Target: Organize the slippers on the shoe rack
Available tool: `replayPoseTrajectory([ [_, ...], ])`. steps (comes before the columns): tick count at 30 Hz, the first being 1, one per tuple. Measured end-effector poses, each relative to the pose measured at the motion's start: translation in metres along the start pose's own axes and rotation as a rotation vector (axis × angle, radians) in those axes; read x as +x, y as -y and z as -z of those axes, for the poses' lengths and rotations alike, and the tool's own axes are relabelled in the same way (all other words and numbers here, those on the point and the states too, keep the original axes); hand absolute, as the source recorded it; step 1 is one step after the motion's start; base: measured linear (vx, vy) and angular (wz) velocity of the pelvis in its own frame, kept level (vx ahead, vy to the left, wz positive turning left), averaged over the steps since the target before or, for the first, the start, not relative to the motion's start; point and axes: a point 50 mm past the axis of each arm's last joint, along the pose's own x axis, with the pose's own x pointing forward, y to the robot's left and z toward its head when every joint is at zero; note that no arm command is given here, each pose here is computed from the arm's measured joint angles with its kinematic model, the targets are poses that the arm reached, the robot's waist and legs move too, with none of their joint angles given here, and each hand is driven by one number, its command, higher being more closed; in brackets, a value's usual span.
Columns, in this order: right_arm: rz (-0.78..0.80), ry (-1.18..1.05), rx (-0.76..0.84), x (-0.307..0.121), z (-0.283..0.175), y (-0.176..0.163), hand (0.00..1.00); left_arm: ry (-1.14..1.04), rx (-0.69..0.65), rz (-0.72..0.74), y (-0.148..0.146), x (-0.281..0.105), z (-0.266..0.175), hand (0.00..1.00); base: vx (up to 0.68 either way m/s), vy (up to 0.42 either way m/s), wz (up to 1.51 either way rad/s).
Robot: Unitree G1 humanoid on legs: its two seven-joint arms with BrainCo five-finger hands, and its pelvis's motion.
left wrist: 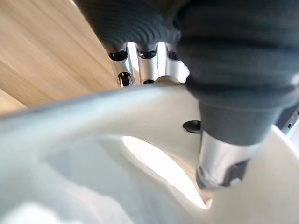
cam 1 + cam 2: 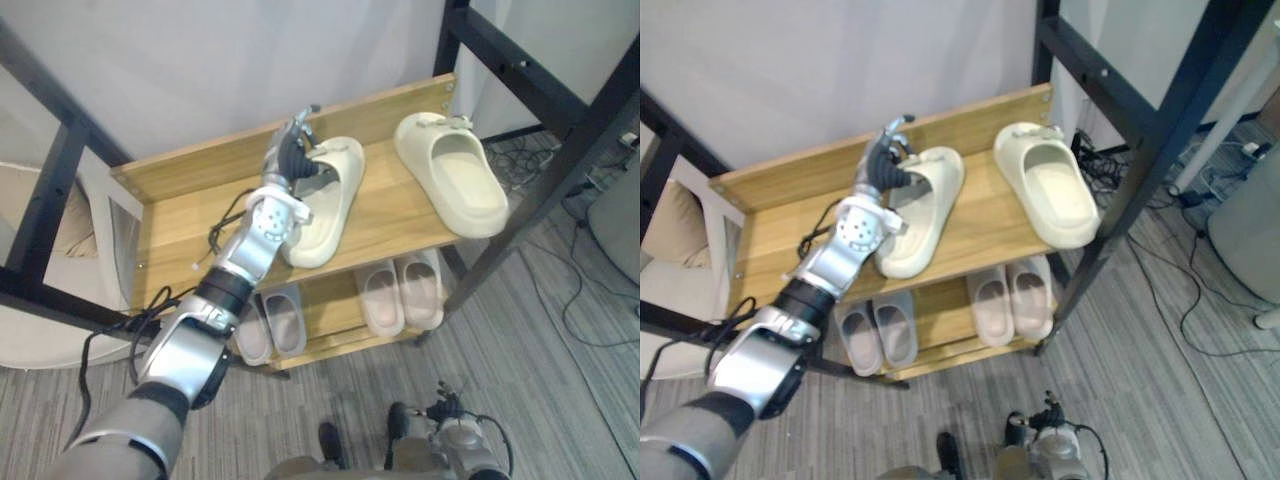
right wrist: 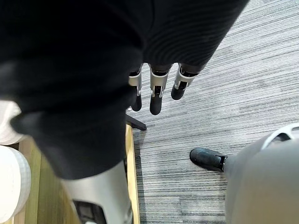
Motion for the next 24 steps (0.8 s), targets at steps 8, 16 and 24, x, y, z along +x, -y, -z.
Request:
replayPoseTrajectory([
  [8, -0.005, 0.001, -0.005, 0.0, -0.001, -0.001, 0.0, -0.009, -0.042, 0.007, 0.006, 0.0, -0.003, 0.0, 0.01, 0.017, 0.09],
  [16, -0.01, -0.007, -0.013, 0.001, -0.002, -0.002, 0.0, -0.021, -0.114, 0.018, 0.011, -0.001, -0.005, 0.0, 0.0, 0.017, 0.11],
  [24, -0.027, -0.013, -0.042, 0.001, -0.002, -0.005, 0.0, 0.029, -0.23, 0.017, 0.011, -0.016, -0.013, 0.0, -0.01, 0.021, 0.1],
])
